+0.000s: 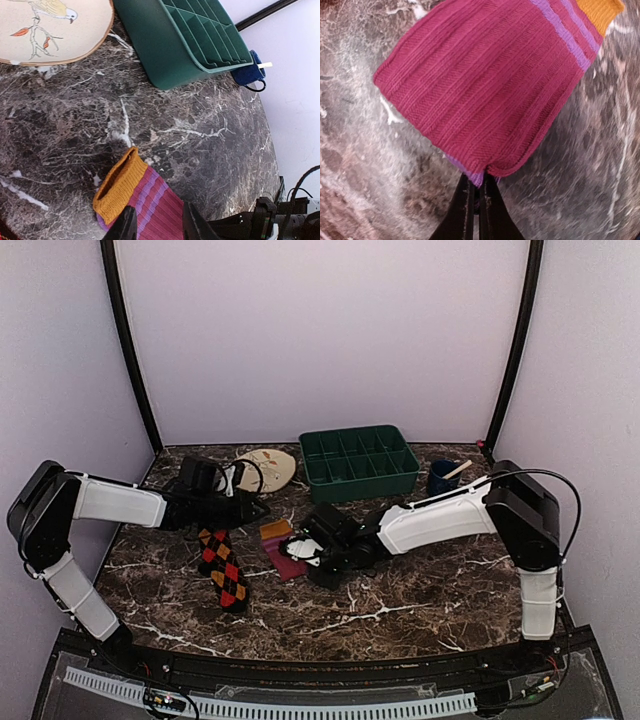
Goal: Roll the socks
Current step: Pick up the sock from the center of the board, then roll the sock at the center of the board.
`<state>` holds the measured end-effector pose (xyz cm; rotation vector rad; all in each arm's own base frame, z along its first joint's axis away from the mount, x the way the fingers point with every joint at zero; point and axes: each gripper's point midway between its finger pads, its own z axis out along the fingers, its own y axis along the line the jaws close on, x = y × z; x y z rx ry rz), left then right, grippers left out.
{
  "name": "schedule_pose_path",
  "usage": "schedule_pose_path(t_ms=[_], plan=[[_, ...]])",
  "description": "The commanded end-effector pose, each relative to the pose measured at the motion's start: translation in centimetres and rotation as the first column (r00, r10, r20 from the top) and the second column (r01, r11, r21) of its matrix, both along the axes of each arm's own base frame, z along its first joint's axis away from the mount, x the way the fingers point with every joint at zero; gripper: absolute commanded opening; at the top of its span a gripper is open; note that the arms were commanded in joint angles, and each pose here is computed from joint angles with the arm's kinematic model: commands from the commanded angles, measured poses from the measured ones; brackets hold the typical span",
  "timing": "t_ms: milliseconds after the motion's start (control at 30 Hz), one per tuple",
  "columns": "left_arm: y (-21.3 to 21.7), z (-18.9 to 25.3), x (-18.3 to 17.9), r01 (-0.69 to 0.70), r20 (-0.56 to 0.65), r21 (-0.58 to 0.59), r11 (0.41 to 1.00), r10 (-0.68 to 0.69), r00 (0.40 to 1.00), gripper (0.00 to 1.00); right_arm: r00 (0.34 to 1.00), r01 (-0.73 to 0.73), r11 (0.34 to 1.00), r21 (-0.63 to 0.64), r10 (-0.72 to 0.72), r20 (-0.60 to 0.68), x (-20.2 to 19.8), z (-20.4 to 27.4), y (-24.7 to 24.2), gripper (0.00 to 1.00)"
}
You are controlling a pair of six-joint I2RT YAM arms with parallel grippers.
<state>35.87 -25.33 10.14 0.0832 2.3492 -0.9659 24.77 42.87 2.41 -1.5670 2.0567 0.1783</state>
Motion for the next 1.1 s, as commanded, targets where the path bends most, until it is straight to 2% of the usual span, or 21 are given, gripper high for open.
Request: schedule_pose_path(t_ms=[0,167,300,433,733,1067], plan=[[-1.3,0.8,-1.2,0.104,0.033,-0.05,0.993,-0.102,0.994,0.34,0.973,0.172,0.985,0.011,-0.168,-0.16,-2.4,0.8,-1.9,0.04],[-2.8,0.9,-3.1,0.191,0.072,-0.052,0.98,-0.187,0.98,0.37,0.905,0.338,0.939,0.071,-0.304,-0.297,-3.9,1.6,-1.8,0.04],[-3.5,0.2,-5.4,0.24,0.079,-0.053,0.969,-0.236,0.969,0.38,0.854,0.411,0.905,0.107,-0.341,-0.393,-4.9,1.7,-1.1,0.04],[-3.5,0.2,-8.2,0.267,0.124,-0.049,0.963,-0.259,0.958,0.4,0.841,0.412,0.905,0.104,-0.334,-0.426,-5.1,1.8,-0.3,0.04],[-3.5,1.4,-14.9,0.351,0.282,0.032,0.936,-0.345,0.895,0.57,0.832,0.382,0.921,0.074,-0.308,-0.461,-4.8,2.6,0.8,0.04],[-3.5,-0.6,-16.0,0.323,0.334,0.255,0.911,-0.396,0.855,0.59,0.812,0.367,0.929,0.052,-0.292,-0.505,-5.2,2.7,0.5,0.04]])
